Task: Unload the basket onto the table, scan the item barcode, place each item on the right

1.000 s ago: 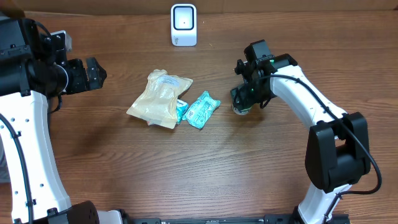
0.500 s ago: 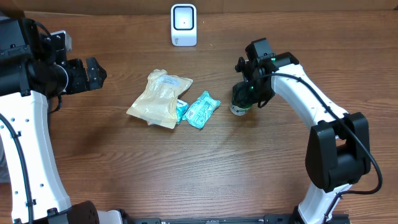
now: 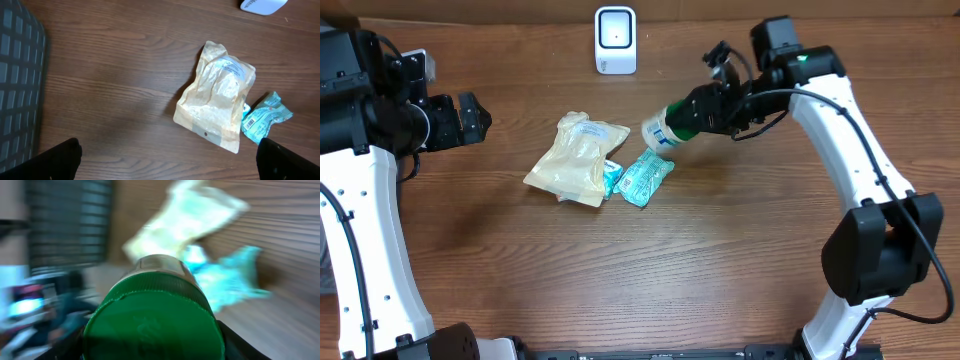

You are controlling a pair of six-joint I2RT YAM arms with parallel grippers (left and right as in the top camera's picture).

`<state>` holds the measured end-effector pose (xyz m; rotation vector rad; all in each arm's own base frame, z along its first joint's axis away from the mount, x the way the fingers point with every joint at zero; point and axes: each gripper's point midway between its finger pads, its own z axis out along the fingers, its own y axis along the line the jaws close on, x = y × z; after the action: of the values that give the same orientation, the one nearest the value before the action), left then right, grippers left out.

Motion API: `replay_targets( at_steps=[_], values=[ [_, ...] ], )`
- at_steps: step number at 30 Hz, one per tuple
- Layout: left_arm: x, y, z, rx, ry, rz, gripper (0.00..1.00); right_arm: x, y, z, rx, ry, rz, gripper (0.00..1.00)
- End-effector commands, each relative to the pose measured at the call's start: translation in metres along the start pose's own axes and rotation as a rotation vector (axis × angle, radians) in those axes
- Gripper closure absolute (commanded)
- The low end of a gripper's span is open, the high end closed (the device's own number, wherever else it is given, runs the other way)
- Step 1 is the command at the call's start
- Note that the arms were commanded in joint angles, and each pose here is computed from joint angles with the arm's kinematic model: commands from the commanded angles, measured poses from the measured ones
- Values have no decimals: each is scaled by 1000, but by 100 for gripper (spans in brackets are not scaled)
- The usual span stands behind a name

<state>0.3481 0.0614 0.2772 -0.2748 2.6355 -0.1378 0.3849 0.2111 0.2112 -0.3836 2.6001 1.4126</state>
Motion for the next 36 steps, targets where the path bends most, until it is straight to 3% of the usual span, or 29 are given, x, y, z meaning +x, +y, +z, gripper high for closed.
replay_targets(
  at_steps=[1,10,18,20,27,31,36],
  values=[
    [-1,1,2,6,2,18,0,-6,77,-39,-361,-75,-176,68],
    [-1,1,2,6,2,18,0,-4,85,-45,-416,-117,-366,68],
    [-1,1,2,6,2,18,0,-3,72,-35,-321,-94,-364,69],
    [-1,1,2,6,2,18,0,-2,64,-26,-253,-70,-333,69],
    [-1,1,2,6,2,18,1,-13,12,29,301,-44,-194,62],
    [-1,1,2,6,2,18,1,-28,21,37,454,-110,-237,58],
    [-1,1,2,6,2,18,1,-64,53,12,564,-266,-325,64]
  ],
)
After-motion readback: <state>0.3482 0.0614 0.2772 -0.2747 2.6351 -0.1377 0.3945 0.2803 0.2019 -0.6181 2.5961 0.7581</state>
